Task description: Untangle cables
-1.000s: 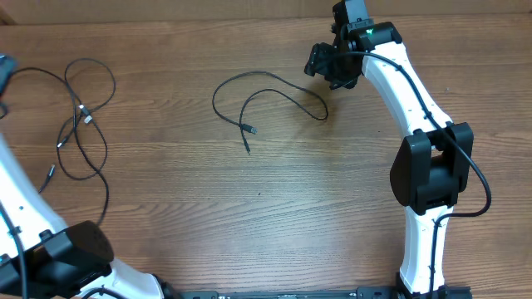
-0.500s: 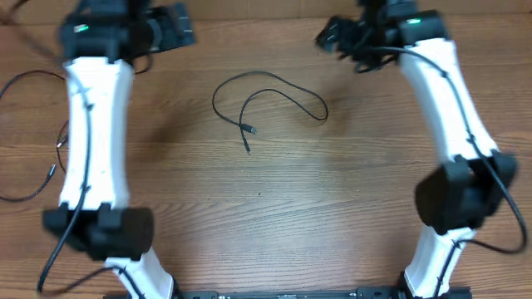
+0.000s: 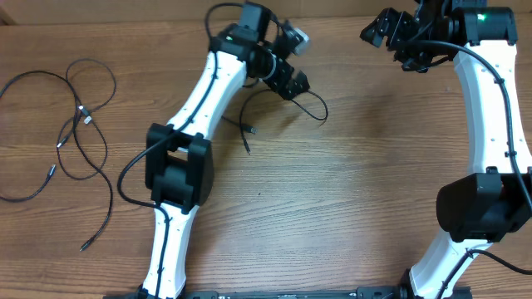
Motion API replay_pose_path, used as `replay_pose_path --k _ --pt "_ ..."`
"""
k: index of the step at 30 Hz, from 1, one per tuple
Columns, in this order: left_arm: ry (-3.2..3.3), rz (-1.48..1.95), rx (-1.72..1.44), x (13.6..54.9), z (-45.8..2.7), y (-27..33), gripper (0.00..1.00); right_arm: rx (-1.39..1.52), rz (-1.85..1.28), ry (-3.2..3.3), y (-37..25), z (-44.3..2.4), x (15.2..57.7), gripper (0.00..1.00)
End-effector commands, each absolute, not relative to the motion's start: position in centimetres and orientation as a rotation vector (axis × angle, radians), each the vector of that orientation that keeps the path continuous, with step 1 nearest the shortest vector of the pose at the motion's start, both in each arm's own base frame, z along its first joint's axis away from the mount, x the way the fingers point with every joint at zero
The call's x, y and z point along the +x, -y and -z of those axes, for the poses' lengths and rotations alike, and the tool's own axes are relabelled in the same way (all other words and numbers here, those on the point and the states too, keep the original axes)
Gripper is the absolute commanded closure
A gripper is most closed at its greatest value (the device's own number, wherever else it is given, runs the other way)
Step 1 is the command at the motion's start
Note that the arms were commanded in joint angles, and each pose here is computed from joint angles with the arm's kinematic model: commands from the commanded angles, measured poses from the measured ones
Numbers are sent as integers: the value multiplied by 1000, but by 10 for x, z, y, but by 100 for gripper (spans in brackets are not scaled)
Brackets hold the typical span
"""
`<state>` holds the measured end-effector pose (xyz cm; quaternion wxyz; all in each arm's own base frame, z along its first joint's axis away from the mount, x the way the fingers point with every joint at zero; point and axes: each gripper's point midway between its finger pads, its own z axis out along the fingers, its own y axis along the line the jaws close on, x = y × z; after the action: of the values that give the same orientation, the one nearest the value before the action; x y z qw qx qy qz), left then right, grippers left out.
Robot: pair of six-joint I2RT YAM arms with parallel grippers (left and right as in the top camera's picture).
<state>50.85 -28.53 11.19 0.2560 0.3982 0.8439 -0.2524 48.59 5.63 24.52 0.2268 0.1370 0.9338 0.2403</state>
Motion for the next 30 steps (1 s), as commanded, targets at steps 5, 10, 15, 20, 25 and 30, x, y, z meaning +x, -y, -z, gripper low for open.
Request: replay_pose_path --k 5,10,15,20,25,30 --pt "-2119 703 1404 488 -94 299 0 287 -661 -2571 -72 -252 483 7" --pt "-2044 652 1635 467 -80 290 1 296 -652 -2587 -71 -249 481 7" --pt "-2098 578 1662 472 -55 282 3 299 -652 -2594 -71 -247 481 7" --pt "-2110 591 1668 471 -45 283 14 302 -652 -2601 -71 -244 481 7" --pt "-2088 501 1656 486 -45 281 86 301 -652 -2601 -71 -244 481 7" --pt "-2275 342 1384 514 -57 267 96 298 -651 -2594 -71 -245 483 7"
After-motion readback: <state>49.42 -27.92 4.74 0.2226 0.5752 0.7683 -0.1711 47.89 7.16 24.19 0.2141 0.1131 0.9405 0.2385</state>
